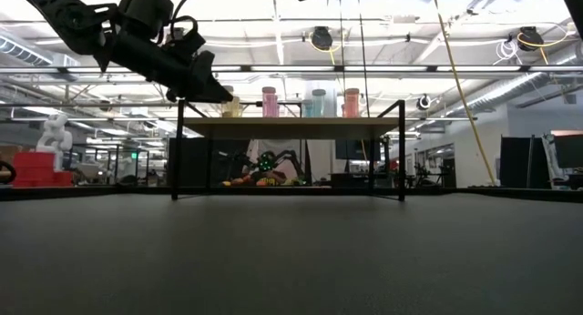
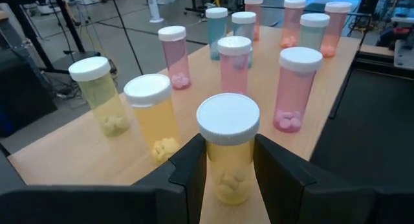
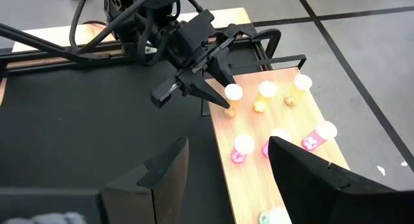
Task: Pick and place medicine bottles onto shelf by color
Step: Put the yellow pill bottle on the shelf aligned with the other yellow pill bottles, then return to Home Position
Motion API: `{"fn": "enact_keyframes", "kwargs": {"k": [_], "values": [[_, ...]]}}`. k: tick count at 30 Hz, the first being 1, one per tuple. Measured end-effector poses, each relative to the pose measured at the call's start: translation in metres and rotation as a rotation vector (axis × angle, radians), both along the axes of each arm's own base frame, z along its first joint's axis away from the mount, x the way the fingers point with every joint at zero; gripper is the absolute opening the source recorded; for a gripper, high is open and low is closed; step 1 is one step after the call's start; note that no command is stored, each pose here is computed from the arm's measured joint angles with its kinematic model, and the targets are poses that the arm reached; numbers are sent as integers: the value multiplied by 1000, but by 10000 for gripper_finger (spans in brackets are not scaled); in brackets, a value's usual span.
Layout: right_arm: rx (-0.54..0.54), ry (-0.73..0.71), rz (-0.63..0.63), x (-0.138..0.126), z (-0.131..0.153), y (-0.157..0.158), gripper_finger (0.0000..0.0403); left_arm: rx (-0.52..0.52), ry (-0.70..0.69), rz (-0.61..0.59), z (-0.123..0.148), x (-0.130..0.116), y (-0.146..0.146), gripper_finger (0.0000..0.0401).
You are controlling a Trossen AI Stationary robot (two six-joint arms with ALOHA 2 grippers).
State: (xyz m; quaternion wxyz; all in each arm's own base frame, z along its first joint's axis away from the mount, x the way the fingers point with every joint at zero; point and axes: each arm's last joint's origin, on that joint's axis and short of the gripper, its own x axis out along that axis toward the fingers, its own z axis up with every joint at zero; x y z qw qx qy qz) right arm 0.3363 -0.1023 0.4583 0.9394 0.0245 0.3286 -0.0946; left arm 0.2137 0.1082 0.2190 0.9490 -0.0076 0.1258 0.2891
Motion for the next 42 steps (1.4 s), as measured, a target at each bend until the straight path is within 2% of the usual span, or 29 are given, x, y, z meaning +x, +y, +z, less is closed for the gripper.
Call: {"fn": "enact_keyframes", "kwargs": {"k": [16,29,32,36,39,42], "values": [[20,-4,-19,0,0,0,210,10,29,-19,-1,0,-1,128],[47,-8,-38,-1,0,0,210,46,54,-30,3,-2,-2,243],[47,-21,-38,-3,3,1,210,87,34,-35,22,-4,-3,258],[32,-71,-33,-15,16,5,210,81,28,-47,54,-12,-8,266],[13,-125,-28,-32,31,11,207,76,-32,-90,86,-22,-18,259],[-18,-187,-7,-52,36,21,194,128,-149,-140,112,-37,-31,240]]}}
